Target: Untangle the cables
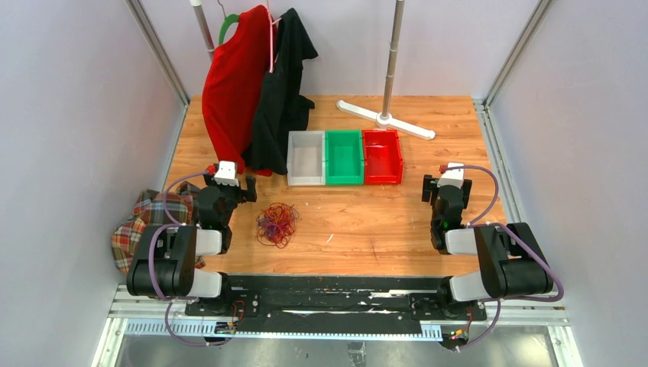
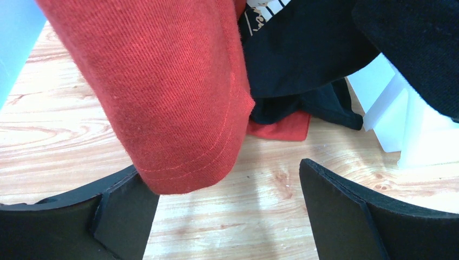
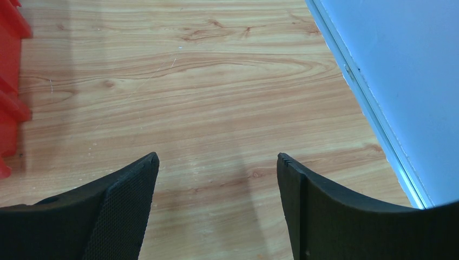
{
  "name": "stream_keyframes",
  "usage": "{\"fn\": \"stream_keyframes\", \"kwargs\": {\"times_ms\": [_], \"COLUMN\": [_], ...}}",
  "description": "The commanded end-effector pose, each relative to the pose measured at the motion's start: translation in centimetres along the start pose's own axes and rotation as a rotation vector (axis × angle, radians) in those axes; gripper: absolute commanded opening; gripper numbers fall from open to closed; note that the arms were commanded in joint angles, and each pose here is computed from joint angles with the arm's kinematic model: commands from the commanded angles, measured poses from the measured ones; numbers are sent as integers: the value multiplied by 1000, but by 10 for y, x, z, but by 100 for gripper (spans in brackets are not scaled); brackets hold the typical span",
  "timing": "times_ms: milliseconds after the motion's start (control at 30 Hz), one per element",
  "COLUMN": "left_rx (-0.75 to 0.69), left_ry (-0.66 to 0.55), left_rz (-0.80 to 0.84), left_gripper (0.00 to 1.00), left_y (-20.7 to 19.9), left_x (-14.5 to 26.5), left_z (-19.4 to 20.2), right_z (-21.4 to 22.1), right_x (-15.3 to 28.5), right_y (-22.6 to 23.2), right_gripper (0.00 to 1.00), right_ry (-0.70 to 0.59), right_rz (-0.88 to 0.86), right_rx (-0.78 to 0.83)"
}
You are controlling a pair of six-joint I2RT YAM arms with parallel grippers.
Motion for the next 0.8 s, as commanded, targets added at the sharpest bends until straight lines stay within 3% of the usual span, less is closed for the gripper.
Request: {"fn": "stream_keyframes", "kwargs": {"times_ms": [0, 333, 467, 633, 767], "left_rx": [-14, -1, 2, -44, -83], "left_ry": [-31, -43, -41, 170, 489], "left_rz": [-6, -28, -29, 47, 253], "left_gripper": [98, 98, 98, 98, 98], "left_y": [0, 3, 3, -6, -25], "left_x": [-2, 1, 1, -16, -6], "left_z": [-8, -10, -21, -47, -44], "right_z": [0, -8, -27, -59, -95], "right_x": [-1, 1, 6, 12, 12], "right_y": [-4, -7, -24, -34, -13], "right_gripper": [80, 80, 80, 80, 80], "right_ry": [-10, -47, 30, 114, 85], "right_rz": [13, 16, 119, 140, -98], "right_rx": [-16, -10, -41, -155, -214]}}
Point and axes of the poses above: each gripper's point midway between its finger pads, its own x axis back along the fingers, its own y axis along the line the jaws close on, z = x × y, the point moved 6 cm from there along x, back along the fingers, and after that the axes turned 10 degrees about x, right-handed, at the moved point
